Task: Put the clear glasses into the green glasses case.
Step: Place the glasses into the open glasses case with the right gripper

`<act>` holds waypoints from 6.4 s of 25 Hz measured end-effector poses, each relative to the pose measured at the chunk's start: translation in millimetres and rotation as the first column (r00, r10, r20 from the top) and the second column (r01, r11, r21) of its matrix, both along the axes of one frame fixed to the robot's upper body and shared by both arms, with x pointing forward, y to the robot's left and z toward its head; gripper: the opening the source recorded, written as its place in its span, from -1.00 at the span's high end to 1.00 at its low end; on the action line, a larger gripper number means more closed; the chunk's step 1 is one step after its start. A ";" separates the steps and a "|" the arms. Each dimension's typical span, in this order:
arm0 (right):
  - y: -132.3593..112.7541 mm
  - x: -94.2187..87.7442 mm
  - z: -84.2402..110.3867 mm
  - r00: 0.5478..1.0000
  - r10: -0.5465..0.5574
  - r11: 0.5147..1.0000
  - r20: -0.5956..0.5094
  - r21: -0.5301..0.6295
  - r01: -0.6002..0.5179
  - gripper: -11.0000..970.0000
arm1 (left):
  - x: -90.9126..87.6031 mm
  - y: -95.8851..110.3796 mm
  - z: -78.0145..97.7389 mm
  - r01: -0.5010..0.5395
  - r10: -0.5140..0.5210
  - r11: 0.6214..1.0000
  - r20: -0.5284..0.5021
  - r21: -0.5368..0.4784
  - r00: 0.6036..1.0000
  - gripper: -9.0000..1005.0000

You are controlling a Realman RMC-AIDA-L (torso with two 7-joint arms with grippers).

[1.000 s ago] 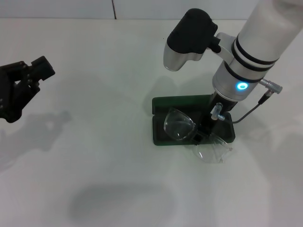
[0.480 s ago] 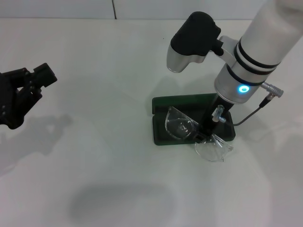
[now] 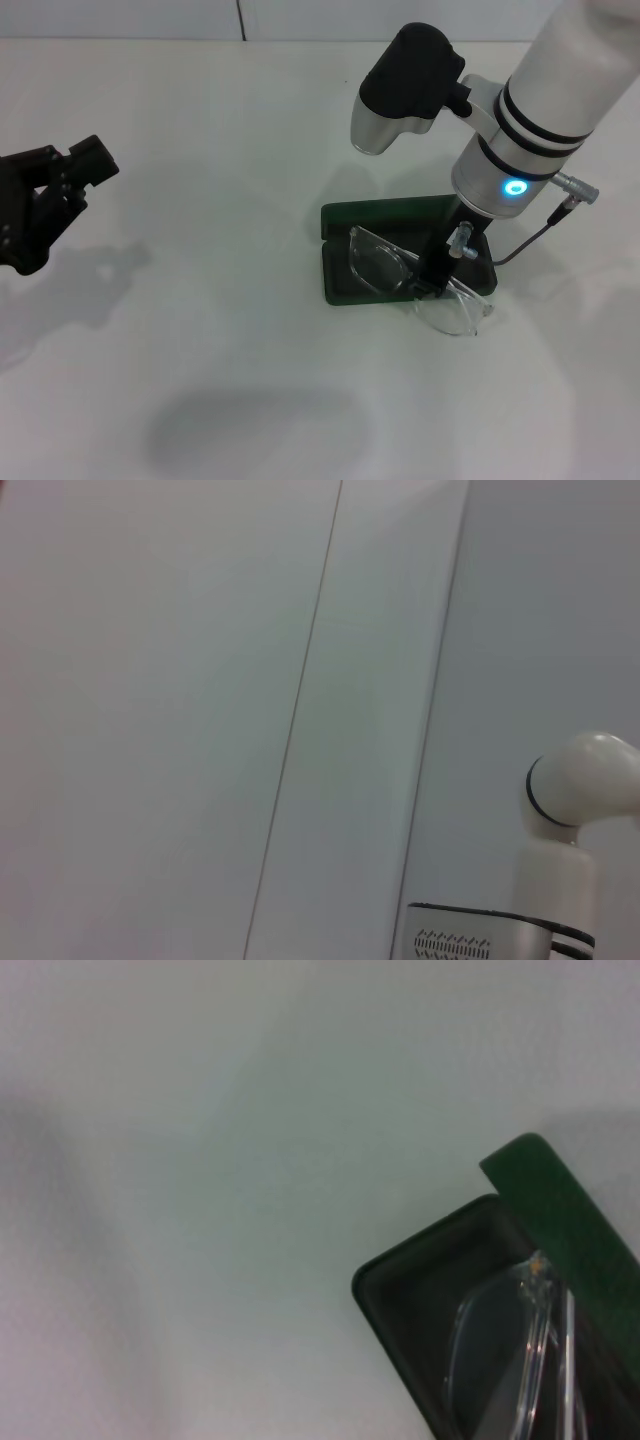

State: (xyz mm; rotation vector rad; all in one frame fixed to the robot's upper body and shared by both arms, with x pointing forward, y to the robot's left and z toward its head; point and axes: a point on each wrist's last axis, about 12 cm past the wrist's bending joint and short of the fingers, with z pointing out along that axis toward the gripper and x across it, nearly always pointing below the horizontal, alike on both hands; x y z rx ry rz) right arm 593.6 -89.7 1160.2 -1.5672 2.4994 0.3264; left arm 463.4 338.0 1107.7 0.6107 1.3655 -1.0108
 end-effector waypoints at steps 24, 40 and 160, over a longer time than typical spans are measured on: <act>-12.8 -15.8 46.8 0.992 0.126 0.992 0.012 -0.017 -0.126 0.90 | -3.9 -7.1 -3.9 -0.013 0.013 0.998 0.005 -0.062 1.000 0.81; -15.4 0.1 27.8 0.998 0.052 0.993 -0.046 0.108 -0.047 0.45 | -6.4 -4.4 -4.6 -0.013 0.015 0.997 0.026 -0.078 1.000 0.81; -9.7 -2.3 56.0 0.759 0.648 0.756 0.062 -0.169 -0.632 0.86 | -21.4 -9.1 -15.8 -0.050 0.054 0.986 0.020 -0.160 0.998 0.81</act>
